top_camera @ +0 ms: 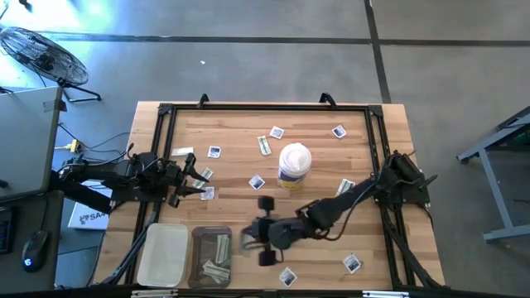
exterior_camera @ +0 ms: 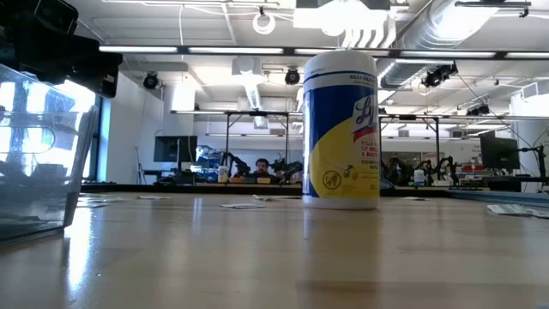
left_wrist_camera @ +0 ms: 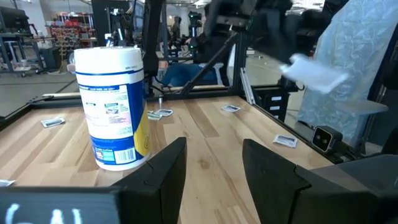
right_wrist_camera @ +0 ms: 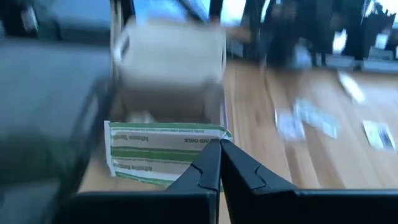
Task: Pick & Place First Aid Supplies
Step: Put the bandage into the black transparent bin
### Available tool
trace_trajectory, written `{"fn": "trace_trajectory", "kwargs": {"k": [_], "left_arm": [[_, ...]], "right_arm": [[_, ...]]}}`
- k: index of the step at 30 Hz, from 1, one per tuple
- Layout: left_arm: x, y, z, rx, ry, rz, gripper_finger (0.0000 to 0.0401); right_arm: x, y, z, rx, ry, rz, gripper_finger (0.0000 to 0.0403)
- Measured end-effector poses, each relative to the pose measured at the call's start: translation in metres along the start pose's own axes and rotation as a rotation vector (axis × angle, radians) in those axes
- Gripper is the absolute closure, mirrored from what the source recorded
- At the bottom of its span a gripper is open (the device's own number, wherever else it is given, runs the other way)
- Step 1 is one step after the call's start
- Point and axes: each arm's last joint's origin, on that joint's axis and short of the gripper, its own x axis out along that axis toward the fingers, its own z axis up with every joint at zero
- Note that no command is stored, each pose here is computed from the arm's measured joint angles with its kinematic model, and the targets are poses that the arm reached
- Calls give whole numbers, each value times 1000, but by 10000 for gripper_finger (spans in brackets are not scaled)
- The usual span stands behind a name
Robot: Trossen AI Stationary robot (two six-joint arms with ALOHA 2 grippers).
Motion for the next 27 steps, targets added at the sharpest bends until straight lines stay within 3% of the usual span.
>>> {"fn": "trace_trajectory", "kwargs": {"k": [8,16,23,27], "left_arm": [[0,0,0,0,0,1,247],[0,0,0,0,0,1,247],[0,0,0,0,0,2,247],[0,0,0,0,-1,5,247]], "right_arm": [[58,-4,-17,55,-173,76,402],[96,-8,-48,65,-154,82,403],[115,-5,-66,91,-166,177,403],[121,-5,-77,86,-135,150,401]]}}
